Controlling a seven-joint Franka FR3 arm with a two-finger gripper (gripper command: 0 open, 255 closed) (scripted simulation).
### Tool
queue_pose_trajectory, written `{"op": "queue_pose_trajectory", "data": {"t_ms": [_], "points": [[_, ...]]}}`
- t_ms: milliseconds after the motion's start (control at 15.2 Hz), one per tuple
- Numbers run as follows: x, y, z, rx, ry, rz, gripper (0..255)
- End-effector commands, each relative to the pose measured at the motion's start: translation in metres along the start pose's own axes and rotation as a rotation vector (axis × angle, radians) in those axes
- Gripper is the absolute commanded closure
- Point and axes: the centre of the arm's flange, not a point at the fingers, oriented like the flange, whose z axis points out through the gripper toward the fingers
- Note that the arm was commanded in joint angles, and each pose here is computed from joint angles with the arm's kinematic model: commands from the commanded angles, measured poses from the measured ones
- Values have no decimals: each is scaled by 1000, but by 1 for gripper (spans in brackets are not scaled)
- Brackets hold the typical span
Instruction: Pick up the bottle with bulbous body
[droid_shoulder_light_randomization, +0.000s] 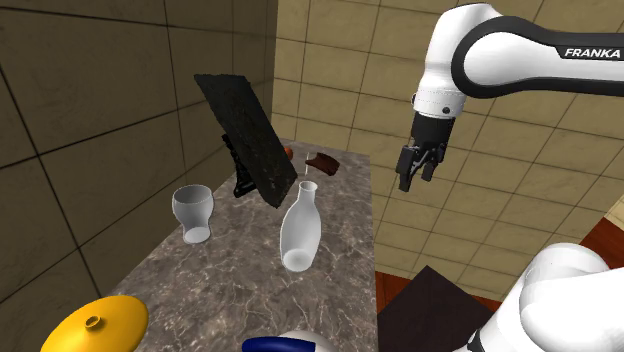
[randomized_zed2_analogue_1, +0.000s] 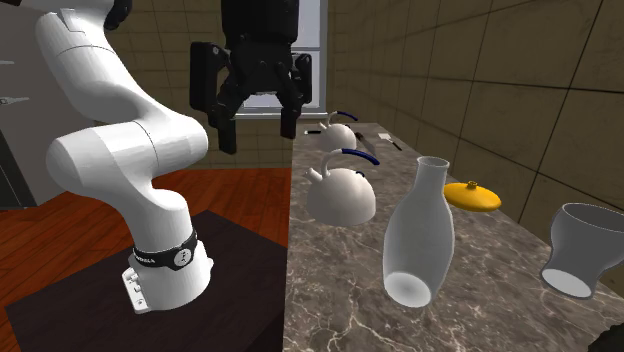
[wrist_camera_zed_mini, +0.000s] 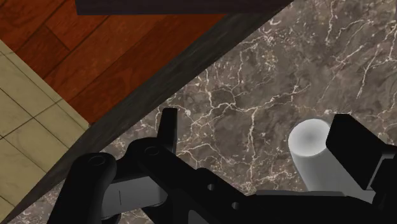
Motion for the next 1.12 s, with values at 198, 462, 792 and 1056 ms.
{"op": "queue_pose_trajectory", "data": {"t_ms": [198, 462, 792, 1056], "points": [[25, -31, 2, 2, -2, 2, 0], [58, -72, 4, 5, -5, 4, 0], [100, -122, 7, 8, -8, 7, 0], [133, -163, 9, 11, -11, 10, 0]]}}
